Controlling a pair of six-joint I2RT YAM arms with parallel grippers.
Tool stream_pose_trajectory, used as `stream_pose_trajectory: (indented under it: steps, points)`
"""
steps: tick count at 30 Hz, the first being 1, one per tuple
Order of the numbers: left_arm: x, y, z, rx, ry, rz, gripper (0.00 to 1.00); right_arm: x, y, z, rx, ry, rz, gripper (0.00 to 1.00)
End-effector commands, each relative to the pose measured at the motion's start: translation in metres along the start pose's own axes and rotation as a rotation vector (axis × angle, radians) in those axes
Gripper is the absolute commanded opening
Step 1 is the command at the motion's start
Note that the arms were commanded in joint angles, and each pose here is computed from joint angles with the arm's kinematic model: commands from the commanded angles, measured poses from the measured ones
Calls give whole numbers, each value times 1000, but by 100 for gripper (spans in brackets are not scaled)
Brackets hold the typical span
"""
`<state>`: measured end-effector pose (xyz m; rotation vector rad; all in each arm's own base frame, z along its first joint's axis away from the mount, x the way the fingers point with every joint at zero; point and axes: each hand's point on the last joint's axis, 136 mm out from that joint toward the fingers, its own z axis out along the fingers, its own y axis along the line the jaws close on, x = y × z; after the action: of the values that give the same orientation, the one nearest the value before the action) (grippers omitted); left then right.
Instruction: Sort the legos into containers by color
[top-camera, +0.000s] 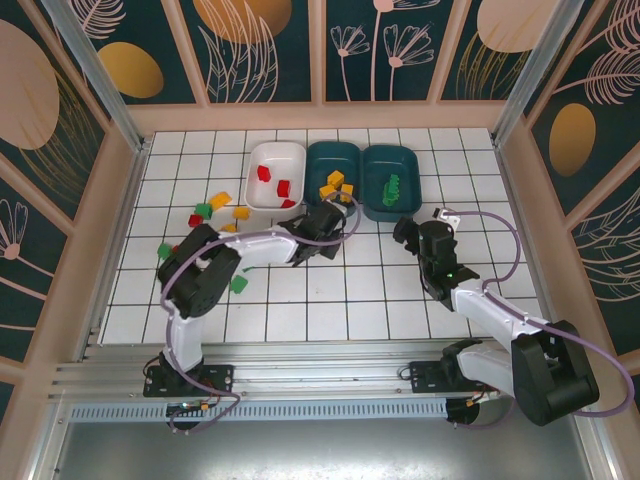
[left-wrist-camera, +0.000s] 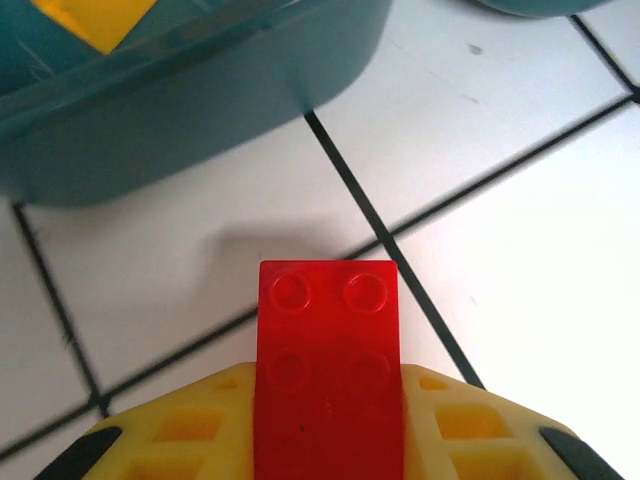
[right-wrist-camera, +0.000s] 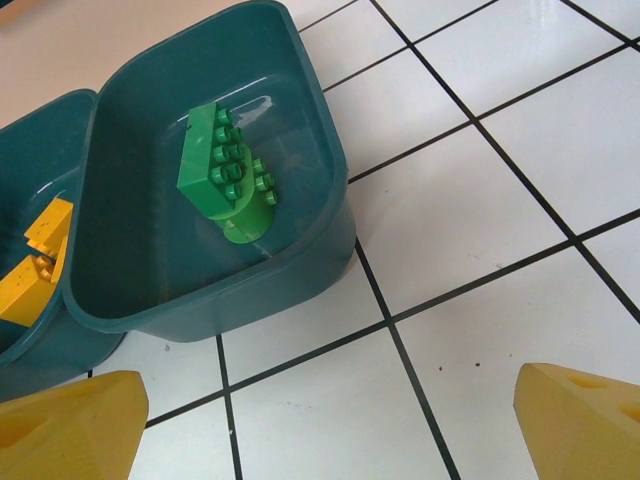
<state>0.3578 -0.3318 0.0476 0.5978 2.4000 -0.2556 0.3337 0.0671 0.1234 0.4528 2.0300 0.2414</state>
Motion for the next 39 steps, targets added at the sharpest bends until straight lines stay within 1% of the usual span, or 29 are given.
stream_pose_trajectory:
  steps: [1, 3, 6, 7, 9, 12, 14, 16, 18, 20, 22, 25, 26, 30, 31, 33, 35, 36, 38, 39]
  points:
    - [-30, -1, -44, 23, -129, -73, 22, -12, 7, 2, -19, -33, 38, 94]
    - [-35, 8, -58, -12, -142, -106, 19, -10, 8, 3, -20, -27, 36, 94]
    - [-40, 22, -69, -74, -150, -164, 12, -8, 9, 6, -23, -15, 34, 94]
    - [-39, 28, -68, -92, -149, -190, 12, -6, 10, 7, -24, -9, 32, 94]
    - [-51, 46, -80, -90, -174, -274, 11, -5, 11, 8, -26, 0, 29, 94]
    - [-64, 80, -80, -67, -172, -411, 10, -4, 13, 8, -33, 2, 28, 94]
    - [-74, 103, -79, -93, -181, -469, 11, -4, 15, 7, -42, 3, 30, 94]
    - [-83, 123, -67, -118, -173, -508, 11, -3, 17, 7, -52, 10, 30, 94]
    - [-89, 138, -48, -116, -146, -547, 11, -1, 21, 7, -72, 19, 34, 94]
    - [-89, 147, -26, -107, -102, -575, 11, 3, 26, 8, -88, 30, 31, 94]
    - [-91, 152, -11, -110, -76, -576, 11, 4, 28, 9, -86, 32, 20, 94]
    - [-91, 174, -4, -201, -74, -586, 19, 3, 30, 8, -91, 34, 14, 94]
    - [-92, 180, -3, -207, -75, -594, 23, 3, 30, 8, -95, 33, 13, 94]
    - [-99, 189, -1, -215, -80, -601, 33, 3, 34, 6, -108, 33, 6, 94]
    - [-100, 188, -1, -212, -72, -591, 38, 3, 34, 6, -106, 33, 3, 94]
    - [-102, 184, -4, -187, -73, -572, 57, 4, 32, 7, -92, 37, -1, 94]
    - [-105, 186, -15, -200, -84, -557, 70, 3, 32, 7, -90, 37, -2, 94]
    - [-106, 188, -24, -212, -97, -555, 76, 3, 33, 6, -93, 37, -3, 94]
    - [-107, 192, -50, -239, -141, -567, 95, 3, 34, 6, -99, 39, -4, 94]
    - [-104, 195, -62, -256, -161, -578, 98, 3, 35, 6, -101, 41, -4, 94]
